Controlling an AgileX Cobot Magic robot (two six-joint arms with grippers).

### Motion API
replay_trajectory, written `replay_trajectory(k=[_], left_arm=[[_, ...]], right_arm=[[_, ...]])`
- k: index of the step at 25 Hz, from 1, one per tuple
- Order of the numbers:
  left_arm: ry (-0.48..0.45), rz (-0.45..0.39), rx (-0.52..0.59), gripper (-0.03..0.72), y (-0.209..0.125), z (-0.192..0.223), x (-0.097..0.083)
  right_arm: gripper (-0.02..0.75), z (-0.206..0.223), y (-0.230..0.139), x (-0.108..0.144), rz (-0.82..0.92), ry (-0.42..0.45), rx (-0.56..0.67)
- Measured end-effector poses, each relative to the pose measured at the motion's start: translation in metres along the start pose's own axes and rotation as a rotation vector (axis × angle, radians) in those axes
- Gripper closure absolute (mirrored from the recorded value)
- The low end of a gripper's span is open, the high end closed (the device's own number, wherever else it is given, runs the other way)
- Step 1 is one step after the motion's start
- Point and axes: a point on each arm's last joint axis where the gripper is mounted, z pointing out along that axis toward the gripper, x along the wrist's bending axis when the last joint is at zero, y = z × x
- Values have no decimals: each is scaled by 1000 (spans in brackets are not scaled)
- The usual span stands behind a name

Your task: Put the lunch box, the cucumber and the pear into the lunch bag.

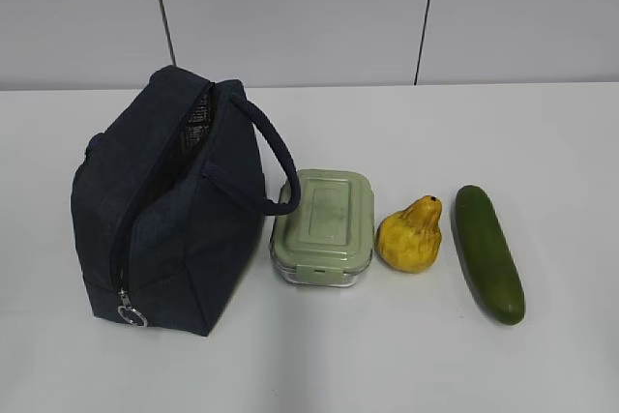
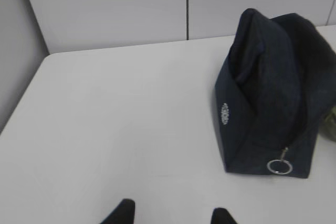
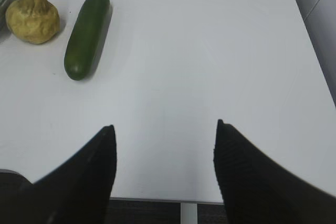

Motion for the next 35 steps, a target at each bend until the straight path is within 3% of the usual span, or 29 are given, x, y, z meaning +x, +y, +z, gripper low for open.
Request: replay_trajectory(k=[7,11,14,19,22,28,35], left_arm=[[-131,-48,-5,412,1,0,-10],[-187,-59,72,412,13,10,-12],[-247,-95,142,412,40,21,-15],[-414,-149,153,412,102,47,-26],[-498,-135,194,412,128,66,-32],[-508,-118,253,412,152,104,-33],[-549,-165,343,412,164,177,-40]], right_arm=[[274,0,0,-1,-15,62,-14],[292,2,7,-2,-20,83,12],[314,7,24,-2,6,99,62],[325,27,68,4,69,197,108],[326,46,84,10,111,248,168],[327,79,107,19,184,310,218],[327,129,118,27,161,352,358]])
